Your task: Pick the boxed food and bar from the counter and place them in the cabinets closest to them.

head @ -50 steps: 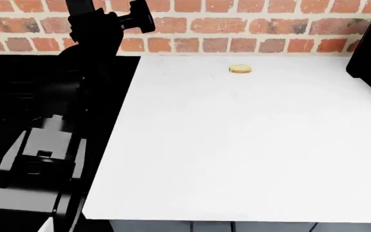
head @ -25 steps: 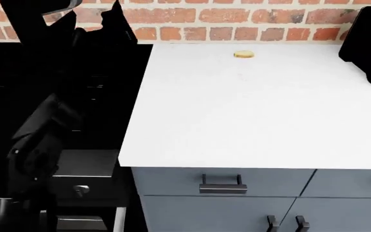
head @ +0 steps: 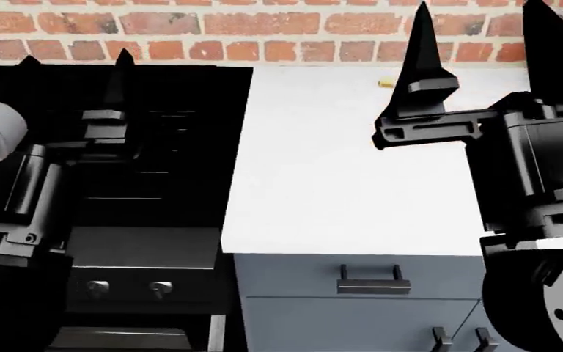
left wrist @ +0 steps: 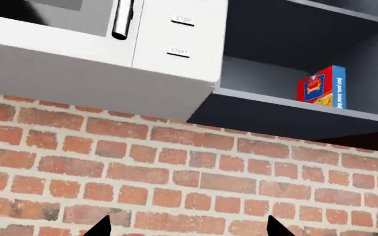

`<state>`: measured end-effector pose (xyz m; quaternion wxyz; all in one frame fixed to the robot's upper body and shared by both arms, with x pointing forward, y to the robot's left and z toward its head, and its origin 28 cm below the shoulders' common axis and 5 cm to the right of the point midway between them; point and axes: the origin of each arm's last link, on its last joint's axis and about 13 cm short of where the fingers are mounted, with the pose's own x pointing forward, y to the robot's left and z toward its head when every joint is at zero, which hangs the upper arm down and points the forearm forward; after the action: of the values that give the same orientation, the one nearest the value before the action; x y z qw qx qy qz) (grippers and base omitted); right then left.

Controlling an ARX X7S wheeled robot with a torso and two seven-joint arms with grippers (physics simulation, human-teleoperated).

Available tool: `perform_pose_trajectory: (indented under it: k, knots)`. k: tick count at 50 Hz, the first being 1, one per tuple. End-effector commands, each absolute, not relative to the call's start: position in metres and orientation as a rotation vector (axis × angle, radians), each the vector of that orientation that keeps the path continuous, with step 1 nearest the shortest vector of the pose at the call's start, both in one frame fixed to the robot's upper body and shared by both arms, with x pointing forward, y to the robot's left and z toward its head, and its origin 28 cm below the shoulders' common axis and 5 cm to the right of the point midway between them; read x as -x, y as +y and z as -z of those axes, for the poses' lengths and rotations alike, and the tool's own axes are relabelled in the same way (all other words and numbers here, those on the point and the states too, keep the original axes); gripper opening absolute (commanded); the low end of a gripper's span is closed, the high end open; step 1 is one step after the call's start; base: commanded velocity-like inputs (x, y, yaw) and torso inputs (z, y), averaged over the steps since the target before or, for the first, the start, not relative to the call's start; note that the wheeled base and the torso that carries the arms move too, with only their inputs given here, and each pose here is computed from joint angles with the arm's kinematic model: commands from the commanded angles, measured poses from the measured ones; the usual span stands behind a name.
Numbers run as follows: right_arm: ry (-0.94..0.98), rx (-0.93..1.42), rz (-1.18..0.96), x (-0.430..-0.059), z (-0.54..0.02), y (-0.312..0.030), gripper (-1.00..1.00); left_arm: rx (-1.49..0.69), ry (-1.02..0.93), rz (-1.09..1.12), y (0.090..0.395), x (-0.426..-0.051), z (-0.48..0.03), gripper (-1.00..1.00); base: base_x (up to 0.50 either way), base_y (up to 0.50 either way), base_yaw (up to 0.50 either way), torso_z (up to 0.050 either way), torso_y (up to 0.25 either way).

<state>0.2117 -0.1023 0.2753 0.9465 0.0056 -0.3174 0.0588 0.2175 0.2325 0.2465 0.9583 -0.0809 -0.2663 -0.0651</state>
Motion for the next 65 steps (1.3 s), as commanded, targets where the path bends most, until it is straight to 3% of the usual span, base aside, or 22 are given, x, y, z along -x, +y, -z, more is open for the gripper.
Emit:
perform_pose_trajectory:
  k: [1, 28, 65]
  knots:
    - [-0.698, -0.038, -0.152, -0.194, -0.253, -0.105, 1.00, 0.124, -0.573, 0.129, 0.234, -0.199, -0.243, 1.00, -0.01, 0.50, 0.00, 0.000, 0.000]
    - [-0.750, -0.048, -0.238, -0.188, -0.252, -0.096, 1.00, 0.140, -0.498, 0.105, 0.236, -0.210, -0.245, 1.00, -0.01, 0.50, 0.00, 0.000, 0.000]
    - [-0.737, -0.092, -0.264, -0.193, -0.253, -0.094, 1.00, 0.136, -0.625, 0.085, 0.237, -0.203, -0.245, 1.00, -0.01, 0.50, 0.00, 0.000, 0.000]
